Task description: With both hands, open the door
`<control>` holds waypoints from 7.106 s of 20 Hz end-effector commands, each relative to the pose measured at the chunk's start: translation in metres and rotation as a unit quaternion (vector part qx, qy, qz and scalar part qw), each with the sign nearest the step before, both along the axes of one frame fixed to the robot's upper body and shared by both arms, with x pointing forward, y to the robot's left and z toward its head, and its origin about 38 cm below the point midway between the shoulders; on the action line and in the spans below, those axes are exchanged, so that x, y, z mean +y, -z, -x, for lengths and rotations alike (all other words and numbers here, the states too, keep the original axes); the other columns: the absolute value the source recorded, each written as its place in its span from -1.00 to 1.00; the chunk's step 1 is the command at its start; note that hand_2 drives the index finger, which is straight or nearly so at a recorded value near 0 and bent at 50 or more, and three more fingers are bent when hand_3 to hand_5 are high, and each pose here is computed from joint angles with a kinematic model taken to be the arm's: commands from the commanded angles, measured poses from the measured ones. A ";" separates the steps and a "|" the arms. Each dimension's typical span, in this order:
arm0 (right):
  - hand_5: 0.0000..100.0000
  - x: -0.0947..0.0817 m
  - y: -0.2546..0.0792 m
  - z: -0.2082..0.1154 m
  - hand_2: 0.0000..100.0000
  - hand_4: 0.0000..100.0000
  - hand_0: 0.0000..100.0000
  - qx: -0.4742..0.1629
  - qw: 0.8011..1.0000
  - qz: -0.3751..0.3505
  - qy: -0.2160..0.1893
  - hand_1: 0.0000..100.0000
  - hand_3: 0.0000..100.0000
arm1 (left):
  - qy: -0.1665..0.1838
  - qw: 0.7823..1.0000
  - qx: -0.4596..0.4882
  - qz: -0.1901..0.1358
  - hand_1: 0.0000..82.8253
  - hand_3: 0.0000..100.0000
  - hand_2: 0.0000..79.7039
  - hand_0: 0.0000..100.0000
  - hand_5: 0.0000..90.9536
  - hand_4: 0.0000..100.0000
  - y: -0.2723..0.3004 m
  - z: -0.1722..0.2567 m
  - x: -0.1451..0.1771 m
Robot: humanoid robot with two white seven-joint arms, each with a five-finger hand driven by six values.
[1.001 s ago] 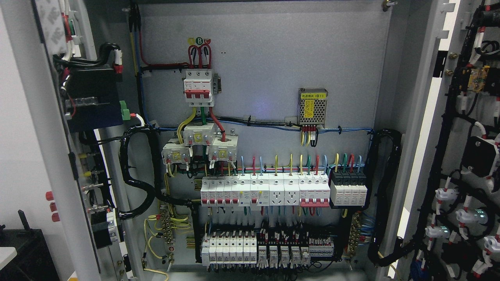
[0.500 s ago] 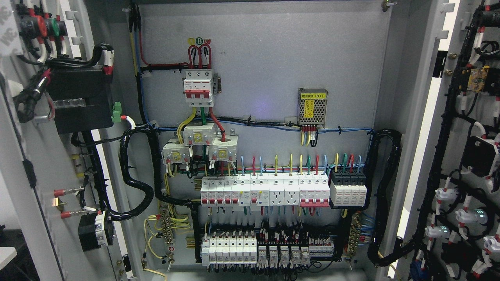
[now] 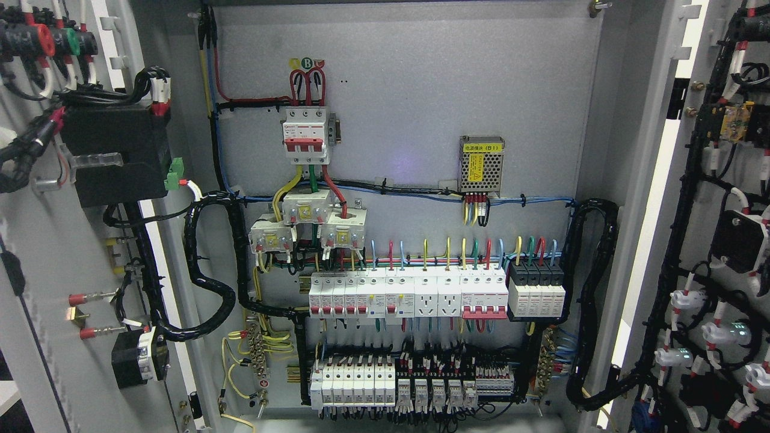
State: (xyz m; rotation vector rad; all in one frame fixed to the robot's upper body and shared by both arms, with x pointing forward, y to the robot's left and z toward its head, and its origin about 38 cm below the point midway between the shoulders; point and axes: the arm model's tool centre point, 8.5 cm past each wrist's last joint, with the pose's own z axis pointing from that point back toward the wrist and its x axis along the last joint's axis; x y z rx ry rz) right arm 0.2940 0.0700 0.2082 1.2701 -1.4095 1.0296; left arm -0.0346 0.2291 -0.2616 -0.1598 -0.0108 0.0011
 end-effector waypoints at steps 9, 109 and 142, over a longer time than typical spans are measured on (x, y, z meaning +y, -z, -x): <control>-1.00 -0.008 0.011 -0.027 -1.00 -1.00 -1.00 0.013 0.999 0.007 0.045 -1.00 -1.00 | -0.020 1.000 -0.009 -0.001 -1.00 -1.00 -1.00 -1.00 -1.00 -0.91 0.001 -0.006 0.000; -1.00 -0.341 -0.013 0.043 -1.00 -1.00 -1.00 -0.195 0.846 -0.209 0.451 -1.00 -1.00 | 0.140 0.355 -0.914 0.136 -1.00 -1.00 -1.00 -1.00 -1.00 -0.92 -0.423 -0.248 0.004; -1.00 -0.396 -0.005 0.047 -1.00 -1.00 -1.00 -0.163 0.835 -0.184 0.493 -1.00 -1.00 | 0.068 0.257 -0.958 0.110 -1.00 -1.00 -1.00 -1.00 -1.00 -0.91 -0.446 -0.235 0.055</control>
